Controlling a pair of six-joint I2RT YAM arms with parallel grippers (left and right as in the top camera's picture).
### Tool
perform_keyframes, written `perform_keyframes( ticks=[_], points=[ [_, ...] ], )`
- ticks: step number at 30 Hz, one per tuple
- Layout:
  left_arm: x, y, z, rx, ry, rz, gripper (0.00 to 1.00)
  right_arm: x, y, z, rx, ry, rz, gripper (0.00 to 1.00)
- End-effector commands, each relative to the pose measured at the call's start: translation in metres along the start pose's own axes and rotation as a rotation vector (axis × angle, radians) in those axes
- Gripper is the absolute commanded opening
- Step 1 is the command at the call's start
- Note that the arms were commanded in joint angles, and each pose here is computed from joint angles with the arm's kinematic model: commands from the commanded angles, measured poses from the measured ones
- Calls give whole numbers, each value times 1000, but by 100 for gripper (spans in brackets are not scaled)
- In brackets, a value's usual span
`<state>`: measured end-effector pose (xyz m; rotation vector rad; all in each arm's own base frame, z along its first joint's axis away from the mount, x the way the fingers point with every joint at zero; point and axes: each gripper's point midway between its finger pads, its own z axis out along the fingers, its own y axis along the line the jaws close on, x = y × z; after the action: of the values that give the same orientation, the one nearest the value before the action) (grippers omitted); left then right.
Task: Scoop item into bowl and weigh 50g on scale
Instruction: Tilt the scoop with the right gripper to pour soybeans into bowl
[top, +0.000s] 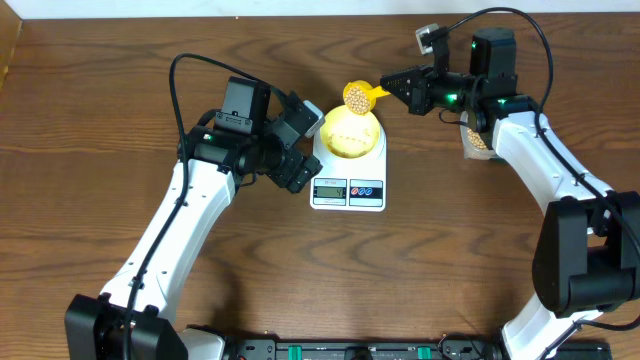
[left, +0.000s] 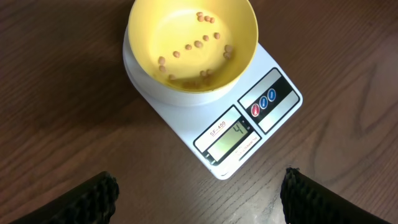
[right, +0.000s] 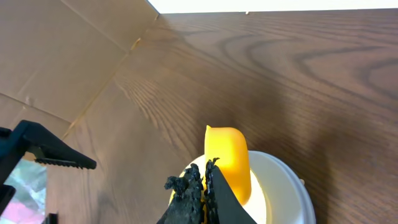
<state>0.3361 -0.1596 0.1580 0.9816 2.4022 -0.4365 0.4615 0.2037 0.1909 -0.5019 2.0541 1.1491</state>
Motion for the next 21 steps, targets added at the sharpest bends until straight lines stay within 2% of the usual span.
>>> perform_keyframes(
  ticks=[1,21],
  points=[
    [3,-2,0,12,0,1,86,6,-1,6,4,15,-36,1],
    [3,-2,0,12,0,1,86,8,2,9,1,21,-115,1]
  ],
)
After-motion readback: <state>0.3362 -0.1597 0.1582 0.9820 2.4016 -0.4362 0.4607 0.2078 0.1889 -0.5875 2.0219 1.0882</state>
